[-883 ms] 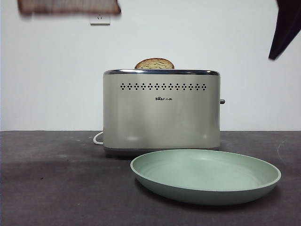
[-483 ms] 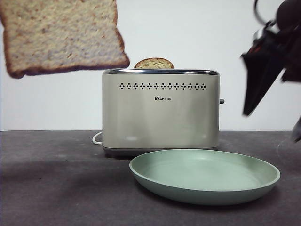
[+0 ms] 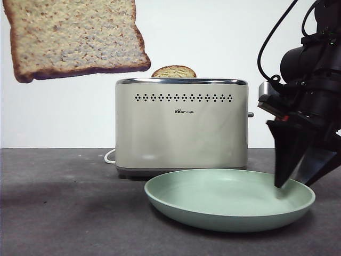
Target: Take the bread from the toaster,put the bread on the plate,put the plate on the table
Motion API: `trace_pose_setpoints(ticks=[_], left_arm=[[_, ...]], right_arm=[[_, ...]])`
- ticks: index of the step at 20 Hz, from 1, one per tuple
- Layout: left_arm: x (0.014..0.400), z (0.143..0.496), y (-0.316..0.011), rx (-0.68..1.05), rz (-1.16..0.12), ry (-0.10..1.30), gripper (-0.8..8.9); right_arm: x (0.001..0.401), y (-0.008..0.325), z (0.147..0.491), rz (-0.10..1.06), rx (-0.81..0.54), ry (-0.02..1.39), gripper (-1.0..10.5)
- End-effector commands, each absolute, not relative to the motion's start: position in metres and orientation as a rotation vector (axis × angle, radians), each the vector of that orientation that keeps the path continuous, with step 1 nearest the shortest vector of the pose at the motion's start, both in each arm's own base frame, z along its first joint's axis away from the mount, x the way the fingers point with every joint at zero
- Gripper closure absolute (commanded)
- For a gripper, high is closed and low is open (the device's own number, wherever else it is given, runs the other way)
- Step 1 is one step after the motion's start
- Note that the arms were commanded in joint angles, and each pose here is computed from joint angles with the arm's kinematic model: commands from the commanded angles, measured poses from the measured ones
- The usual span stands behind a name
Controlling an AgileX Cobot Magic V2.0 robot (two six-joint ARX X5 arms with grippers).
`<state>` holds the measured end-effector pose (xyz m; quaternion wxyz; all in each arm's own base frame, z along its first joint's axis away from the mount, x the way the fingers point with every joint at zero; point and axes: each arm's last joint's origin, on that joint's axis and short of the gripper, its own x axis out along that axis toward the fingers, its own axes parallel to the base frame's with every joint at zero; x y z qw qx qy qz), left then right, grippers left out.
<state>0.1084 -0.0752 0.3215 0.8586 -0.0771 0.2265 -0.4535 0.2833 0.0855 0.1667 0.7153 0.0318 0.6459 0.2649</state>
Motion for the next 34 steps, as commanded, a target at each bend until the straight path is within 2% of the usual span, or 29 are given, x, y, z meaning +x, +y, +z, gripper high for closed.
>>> trace_pose_setpoints(ticks=[1,7,11,15,20,26,27,28,30,34], left_arm=[[0.108,0.321,-0.076,-0.185,-0.958,0.477,8.20],[0.109,0.321,-0.076,-0.246,-0.941,0.514,8.21],[0.120,0.318,-0.082,-0.305,-0.921,0.566,8.21],[0.146,0.312,-0.099,-0.377,-0.991,0.605,8.22],[0.176,0.294,-0.119,-0.451,-1.069,0.714,8.22],[0.201,0.259,-0.132,-0.463,-1.004,0.896,8.16],[0.203,0.255,-0.134,-0.473,-0.991,0.922,7.93],[0.204,0.252,-0.134,-0.484,-0.980,0.943,6.74],[0.205,0.252,-0.134,-0.477,-0.947,0.935,3.14],[0.206,0.253,-0.134,-0.472,-0.937,0.919,2.92]], right_arm=[[0.285,0.087,0.165,0.585,0.075,1.425,9.6],[0.281,0.092,0.178,0.605,0.076,1.376,9.6],[0.261,0.106,0.218,0.661,0.054,1.241,9.6],[0.235,0.122,0.251,0.731,0.044,1.132,9.6],[0.222,0.135,0.261,0.772,0.039,1.101,9.6],[0.220,0.143,0.262,0.773,0.029,1.080,9.6],[0.220,0.143,0.262,0.773,0.029,1.079,9.6],[0.220,0.143,0.262,0.775,0.029,1.080,9.6],[0.220,0.143,0.262,0.779,0.031,1.082,9.6],[0.220,0.143,0.262,0.780,0.032,1.085,9.6]])
